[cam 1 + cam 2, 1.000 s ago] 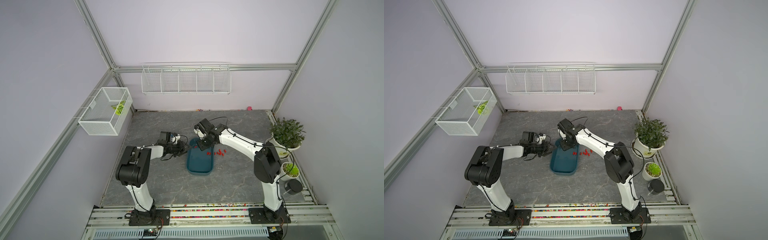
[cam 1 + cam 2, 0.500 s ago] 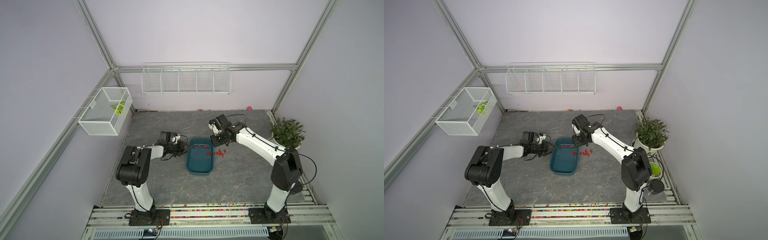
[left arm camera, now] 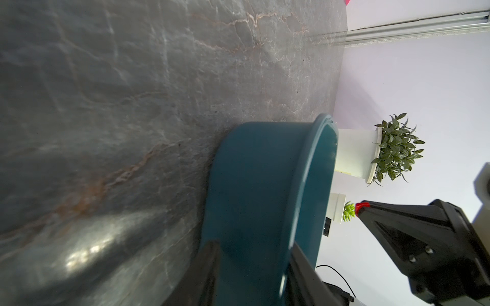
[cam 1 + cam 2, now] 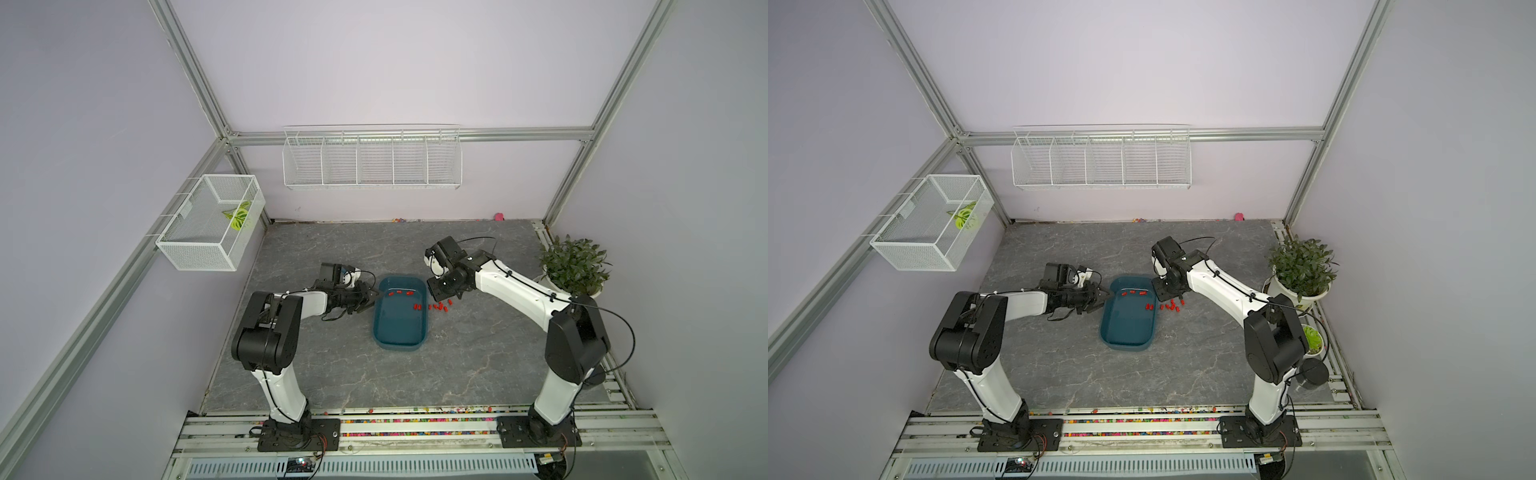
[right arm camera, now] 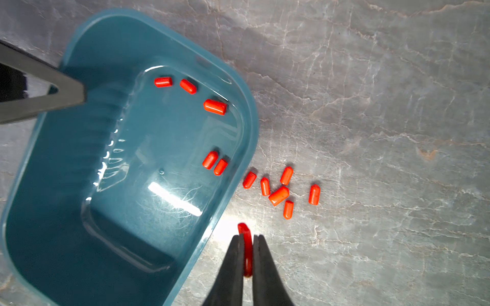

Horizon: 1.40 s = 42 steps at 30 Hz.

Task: Take the screw protection sleeves out of the storage box
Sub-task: Place the screw protection sleeve at the center of the board.

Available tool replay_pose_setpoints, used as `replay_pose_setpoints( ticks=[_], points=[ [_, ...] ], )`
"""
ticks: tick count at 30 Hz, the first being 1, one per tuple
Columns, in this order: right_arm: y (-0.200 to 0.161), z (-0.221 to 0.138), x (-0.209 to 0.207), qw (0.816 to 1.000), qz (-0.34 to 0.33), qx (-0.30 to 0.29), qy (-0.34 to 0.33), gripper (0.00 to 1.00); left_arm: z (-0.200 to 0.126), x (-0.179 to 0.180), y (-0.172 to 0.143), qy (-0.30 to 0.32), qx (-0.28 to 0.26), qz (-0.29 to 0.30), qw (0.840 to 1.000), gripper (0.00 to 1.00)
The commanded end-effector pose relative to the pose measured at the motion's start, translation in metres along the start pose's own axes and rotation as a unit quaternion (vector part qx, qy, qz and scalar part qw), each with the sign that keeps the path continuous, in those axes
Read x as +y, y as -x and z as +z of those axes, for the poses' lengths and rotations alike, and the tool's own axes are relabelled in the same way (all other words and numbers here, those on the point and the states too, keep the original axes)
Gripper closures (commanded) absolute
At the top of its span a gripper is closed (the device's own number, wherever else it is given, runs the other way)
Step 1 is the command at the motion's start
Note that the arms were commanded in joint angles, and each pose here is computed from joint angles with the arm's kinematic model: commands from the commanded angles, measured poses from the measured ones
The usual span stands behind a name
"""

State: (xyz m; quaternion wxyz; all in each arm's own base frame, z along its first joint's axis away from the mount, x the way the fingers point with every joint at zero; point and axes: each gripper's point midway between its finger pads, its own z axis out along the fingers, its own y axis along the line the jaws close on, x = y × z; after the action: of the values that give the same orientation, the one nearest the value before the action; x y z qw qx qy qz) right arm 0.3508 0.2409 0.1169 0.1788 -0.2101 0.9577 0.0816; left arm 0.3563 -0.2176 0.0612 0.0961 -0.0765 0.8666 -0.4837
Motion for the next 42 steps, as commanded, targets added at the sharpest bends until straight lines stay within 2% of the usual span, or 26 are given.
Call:
replay_pose_setpoints(
  ticks=[1,24,42],
  points=[
    [0.000,0.012,-0.008,1.000,0.012,0.000,-0.009,0.88,0.004,0.001,0.000,0.000,0.008,0.002,1.000,0.56],
    [-0.014,0.076,-0.023,0.998,0.035,0.058,-0.010,0.87,0.003,-0.002,-0.001,-0.008,0.009,0.007,1.000,0.56],
    [-0.016,0.088,-0.027,0.997,0.040,0.072,-0.011,0.80,0.004,-0.003,-0.001,-0.008,0.010,0.007,1.000,0.56]
  ],
)
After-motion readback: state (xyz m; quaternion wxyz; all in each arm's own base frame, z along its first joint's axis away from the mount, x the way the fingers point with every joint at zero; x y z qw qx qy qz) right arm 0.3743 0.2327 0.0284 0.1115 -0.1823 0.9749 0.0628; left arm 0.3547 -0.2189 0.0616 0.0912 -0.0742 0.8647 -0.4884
